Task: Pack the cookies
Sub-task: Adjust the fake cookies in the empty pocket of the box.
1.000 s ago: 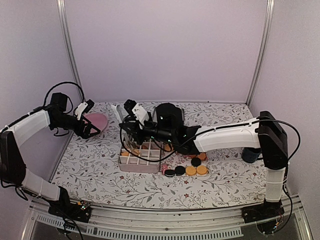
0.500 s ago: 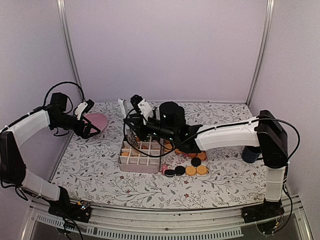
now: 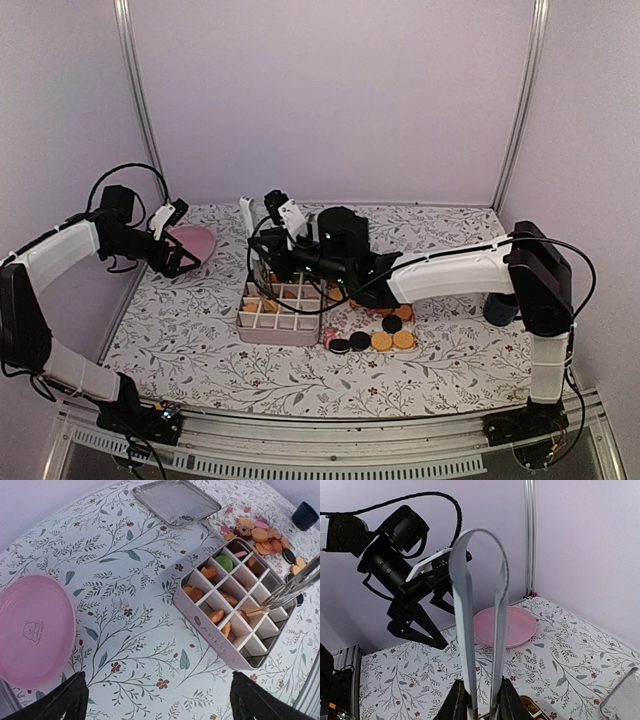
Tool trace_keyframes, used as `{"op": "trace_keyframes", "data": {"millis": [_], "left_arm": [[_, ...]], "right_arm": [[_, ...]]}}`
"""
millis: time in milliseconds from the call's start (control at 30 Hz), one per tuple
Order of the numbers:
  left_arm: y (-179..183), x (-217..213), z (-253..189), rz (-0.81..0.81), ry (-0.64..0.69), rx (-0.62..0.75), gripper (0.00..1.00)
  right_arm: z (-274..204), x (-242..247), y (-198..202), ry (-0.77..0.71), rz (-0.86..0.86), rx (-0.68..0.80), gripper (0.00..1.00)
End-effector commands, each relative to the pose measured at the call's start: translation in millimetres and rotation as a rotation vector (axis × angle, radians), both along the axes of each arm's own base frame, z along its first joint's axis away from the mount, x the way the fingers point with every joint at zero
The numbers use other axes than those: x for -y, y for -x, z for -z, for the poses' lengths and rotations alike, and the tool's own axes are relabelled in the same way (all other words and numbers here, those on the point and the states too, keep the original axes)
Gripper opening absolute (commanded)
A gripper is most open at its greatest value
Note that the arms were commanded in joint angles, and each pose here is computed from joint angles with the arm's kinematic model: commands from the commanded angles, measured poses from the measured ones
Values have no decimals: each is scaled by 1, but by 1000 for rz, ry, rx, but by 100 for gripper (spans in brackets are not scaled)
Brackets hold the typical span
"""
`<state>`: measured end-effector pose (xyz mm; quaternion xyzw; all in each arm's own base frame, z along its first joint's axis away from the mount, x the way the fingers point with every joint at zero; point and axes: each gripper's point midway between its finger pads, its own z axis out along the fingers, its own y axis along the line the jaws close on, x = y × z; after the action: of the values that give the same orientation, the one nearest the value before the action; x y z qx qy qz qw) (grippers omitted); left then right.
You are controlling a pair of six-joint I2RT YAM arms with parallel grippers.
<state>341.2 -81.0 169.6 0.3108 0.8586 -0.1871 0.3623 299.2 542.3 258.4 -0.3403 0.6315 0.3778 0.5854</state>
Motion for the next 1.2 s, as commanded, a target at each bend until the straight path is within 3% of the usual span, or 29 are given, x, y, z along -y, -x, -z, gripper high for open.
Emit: {"op": "trace_keyframes", "data": {"millis": [0,667,933,1033,1167], "left_arm": [[2,-2,-4,-3,0,22,99],[0,-2,-6,-2,2,25,99],[-1,-2,-6,-1,-4,27,99],[-1,-2,-6,0,-2,26,99],[-1,-3,-4,-2,-2,24,99]], "right_arm": [[-1,-1,-10,-39,37,7,0],[36,12,-11,60,81,-3,0],[14,8,-5,23,38,14,0],[0,10,-3,-1,36,20,8],[-8,11,4,-22,5,13,10]]}}
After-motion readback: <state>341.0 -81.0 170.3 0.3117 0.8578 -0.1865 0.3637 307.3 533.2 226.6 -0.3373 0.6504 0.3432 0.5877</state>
